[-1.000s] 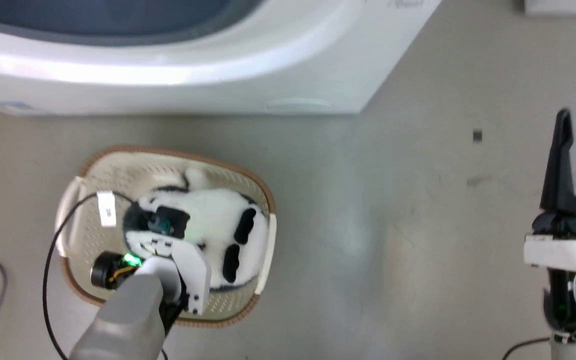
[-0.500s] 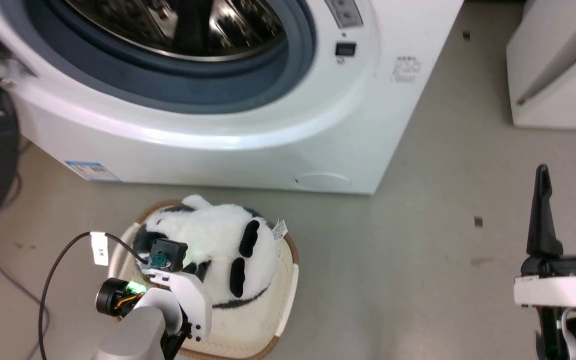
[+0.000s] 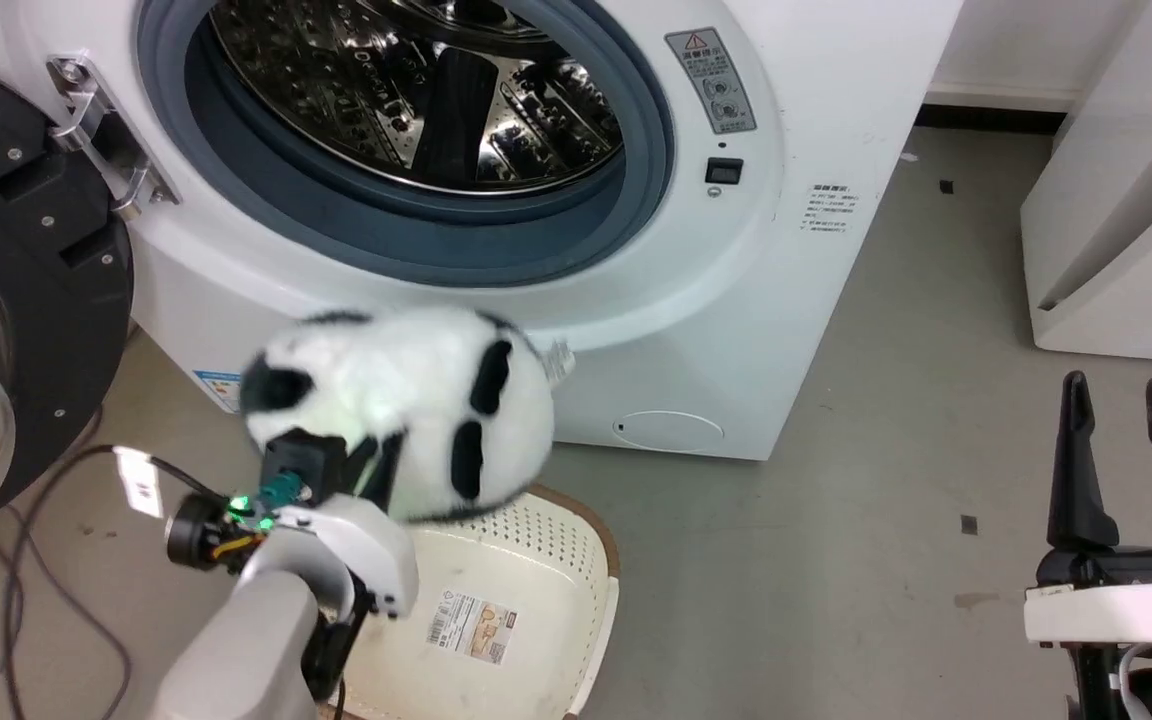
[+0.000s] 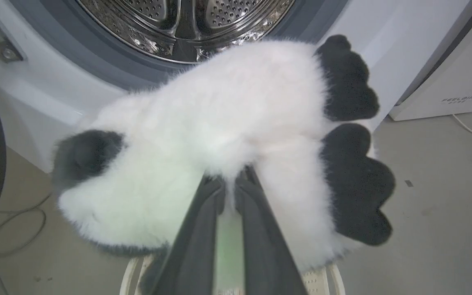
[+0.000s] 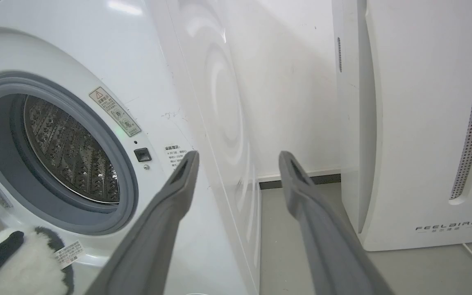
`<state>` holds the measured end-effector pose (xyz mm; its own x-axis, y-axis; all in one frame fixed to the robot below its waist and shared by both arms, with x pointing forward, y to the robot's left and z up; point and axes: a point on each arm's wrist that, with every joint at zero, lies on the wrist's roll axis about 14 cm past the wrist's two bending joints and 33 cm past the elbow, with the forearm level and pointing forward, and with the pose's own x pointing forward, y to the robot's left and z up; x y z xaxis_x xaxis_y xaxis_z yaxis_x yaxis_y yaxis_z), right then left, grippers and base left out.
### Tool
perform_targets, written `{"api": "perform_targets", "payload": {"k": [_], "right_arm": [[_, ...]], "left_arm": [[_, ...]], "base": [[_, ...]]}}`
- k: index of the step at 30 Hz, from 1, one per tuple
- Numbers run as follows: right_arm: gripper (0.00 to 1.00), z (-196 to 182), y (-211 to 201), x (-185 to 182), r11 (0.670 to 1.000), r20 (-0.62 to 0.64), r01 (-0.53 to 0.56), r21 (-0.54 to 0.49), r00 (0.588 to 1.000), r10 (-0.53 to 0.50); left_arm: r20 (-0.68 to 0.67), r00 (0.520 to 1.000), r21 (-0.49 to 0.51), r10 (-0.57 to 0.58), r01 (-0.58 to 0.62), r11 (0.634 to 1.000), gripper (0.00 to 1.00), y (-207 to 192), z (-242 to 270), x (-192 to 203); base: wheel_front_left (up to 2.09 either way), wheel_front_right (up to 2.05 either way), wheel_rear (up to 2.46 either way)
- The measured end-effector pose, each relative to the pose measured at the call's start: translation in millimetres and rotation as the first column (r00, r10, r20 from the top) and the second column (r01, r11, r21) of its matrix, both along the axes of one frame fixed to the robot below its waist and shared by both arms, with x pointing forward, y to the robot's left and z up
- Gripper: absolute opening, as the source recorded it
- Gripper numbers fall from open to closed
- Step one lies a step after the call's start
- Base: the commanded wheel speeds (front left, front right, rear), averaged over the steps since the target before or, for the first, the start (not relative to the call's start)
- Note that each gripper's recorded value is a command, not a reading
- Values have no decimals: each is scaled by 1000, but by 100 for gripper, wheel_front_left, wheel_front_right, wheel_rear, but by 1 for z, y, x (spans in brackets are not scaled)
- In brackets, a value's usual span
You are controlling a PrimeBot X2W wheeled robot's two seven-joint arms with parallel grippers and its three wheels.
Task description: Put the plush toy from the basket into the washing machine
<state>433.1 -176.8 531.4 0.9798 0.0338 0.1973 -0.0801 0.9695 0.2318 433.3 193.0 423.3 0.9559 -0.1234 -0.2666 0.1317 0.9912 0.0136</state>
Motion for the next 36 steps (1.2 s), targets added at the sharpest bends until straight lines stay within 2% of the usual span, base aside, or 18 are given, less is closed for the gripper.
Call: {"api": "perform_targets", "payload": {"k": [5, 11, 15, 21, 29, 32, 36], "right_arm": [[100, -4, -5, -1, 1000, -10, 12, 4, 1000, -12], [100, -14, -14, 6, 999, -29, 37, -3, 999, -37], [100, -19, -24, 18, 998, -31, 66, -10, 997, -66], [100, -47, -46, 25, 992, -95, 124, -21, 987, -126], [100, -82, -72, 35, 982, -166, 189, -21, 968, -190], [100, -100, -81, 36, 977, -204, 210, -41, 955, -213], [100, -124, -87, 38, 974, -252, 221, -52, 941, -226]], "left_arm": [[107, 994, -10, 29, -28, 1000, 0, 2, 29, 19], [162, 986, -3, 29, -29, 1000, 0, -5, 38, 50], [212, 976, 5, 39, -41, 999, 0, -2, 48, 88], [263, 965, 45, 16, -28, 999, 0, -5, 48, 145], [300, 953, 73, 29, -53, 996, 0, 1, 32, 223], [324, 945, 54, 51, -72, 996, 0, 3, 28, 253], [299, 952, 70, 59, -84, 994, 0, 12, 6, 286]], "base": [[0, 0, 0], [0, 0, 0], [0, 0, 0], [0, 0, 0], [0, 0, 0], [0, 0, 0], [0, 0, 0]]}}
